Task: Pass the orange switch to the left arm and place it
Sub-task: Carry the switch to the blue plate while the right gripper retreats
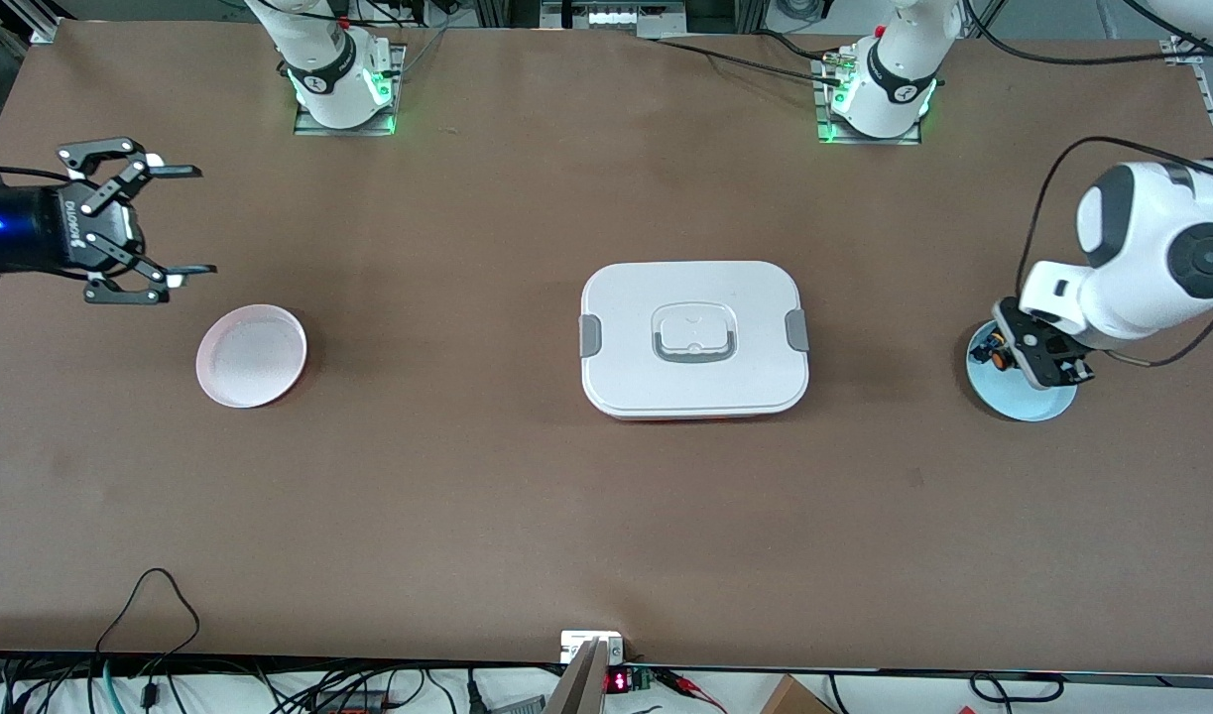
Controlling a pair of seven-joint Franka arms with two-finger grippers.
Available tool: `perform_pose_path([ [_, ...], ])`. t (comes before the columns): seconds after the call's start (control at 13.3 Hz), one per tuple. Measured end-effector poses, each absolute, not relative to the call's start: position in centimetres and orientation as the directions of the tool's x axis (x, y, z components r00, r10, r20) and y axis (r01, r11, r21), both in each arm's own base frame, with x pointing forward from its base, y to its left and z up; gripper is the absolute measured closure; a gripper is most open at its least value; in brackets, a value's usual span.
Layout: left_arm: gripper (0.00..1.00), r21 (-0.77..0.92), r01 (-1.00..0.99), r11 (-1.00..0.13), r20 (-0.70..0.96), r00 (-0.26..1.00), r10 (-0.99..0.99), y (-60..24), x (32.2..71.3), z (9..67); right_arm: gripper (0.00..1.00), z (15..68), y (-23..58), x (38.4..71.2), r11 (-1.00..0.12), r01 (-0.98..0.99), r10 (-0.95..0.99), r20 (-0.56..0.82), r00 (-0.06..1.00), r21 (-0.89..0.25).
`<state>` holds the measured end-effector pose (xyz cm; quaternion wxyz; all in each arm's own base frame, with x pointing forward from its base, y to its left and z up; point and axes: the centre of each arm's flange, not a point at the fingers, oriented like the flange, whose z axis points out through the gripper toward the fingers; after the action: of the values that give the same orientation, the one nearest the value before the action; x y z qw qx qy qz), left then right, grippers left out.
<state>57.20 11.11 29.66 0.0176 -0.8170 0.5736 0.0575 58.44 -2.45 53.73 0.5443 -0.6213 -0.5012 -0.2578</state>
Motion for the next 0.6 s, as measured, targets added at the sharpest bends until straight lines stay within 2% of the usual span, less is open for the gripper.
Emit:
perform_pose_path([
  [0.23,0.57,0.078,-0.938,-0.338,-0.069,0.333,-0.940,15.6,56.3,24.6,0.00,55.8,-5.1,55.7,0.067,0.898,0.457,0.814,0.359,-0.434],
  [0.6,0.57,0.075,-0.956,-0.285,-0.016,0.285,-0.958,19.1,55.4,20.6,0.00,59.8,-7.6,52.7,-0.050,0.910,0.623,0.699,0.351,-0.412],
])
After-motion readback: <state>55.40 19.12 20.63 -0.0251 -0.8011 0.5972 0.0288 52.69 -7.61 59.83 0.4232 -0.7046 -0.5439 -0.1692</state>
